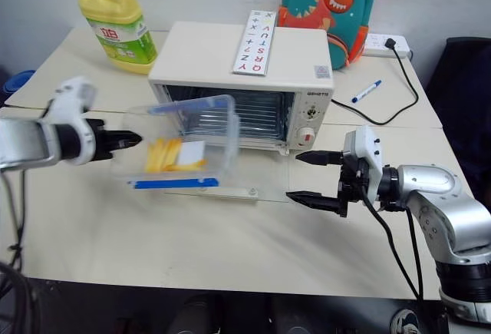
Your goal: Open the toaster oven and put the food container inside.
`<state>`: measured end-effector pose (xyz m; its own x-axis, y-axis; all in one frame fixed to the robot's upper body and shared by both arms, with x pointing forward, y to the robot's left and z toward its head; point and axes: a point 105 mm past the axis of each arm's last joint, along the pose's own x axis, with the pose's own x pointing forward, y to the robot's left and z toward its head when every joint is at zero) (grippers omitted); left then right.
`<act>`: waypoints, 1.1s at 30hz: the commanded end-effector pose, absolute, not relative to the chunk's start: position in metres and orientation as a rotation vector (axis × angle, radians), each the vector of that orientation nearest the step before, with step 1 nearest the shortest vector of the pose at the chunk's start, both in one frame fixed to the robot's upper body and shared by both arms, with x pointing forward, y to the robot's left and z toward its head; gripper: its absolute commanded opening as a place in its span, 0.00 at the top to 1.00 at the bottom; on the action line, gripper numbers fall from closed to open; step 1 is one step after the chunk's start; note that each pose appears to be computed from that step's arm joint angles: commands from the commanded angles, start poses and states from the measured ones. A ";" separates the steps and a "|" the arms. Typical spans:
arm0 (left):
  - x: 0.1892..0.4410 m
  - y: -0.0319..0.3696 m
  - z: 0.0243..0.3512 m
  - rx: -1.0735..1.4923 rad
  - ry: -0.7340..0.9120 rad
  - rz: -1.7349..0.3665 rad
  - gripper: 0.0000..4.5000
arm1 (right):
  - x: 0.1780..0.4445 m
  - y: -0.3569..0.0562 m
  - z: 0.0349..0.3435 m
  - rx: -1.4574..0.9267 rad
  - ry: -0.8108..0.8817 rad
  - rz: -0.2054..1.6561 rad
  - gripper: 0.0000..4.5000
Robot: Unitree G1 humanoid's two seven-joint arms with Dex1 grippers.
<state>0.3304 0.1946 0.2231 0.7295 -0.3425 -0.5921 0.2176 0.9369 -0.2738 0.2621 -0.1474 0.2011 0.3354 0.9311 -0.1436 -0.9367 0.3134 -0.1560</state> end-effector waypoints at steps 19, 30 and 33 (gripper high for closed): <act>0.373 0.166 0.248 -0.286 0.588 -0.375 0.45 | 0.248 -0.159 0.216 -0.250 -0.031 1.070 0.00; 0.281 0.205 0.315 -0.592 -0.053 -0.965 0.59 | 0.256 -0.153 0.206 -0.112 0.022 1.105 0.21; 0.231 0.200 0.292 -0.488 0.032 -1.194 0.79 | 0.251 -0.145 0.197 -0.081 0.052 1.147 0.44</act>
<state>0.2619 0.2115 0.2857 0.5376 -0.8133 0.2226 0.7864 0.3883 -0.4804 0.2566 -0.1518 0.1942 0.4453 0.8898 -0.1004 -0.8954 0.4435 -0.0404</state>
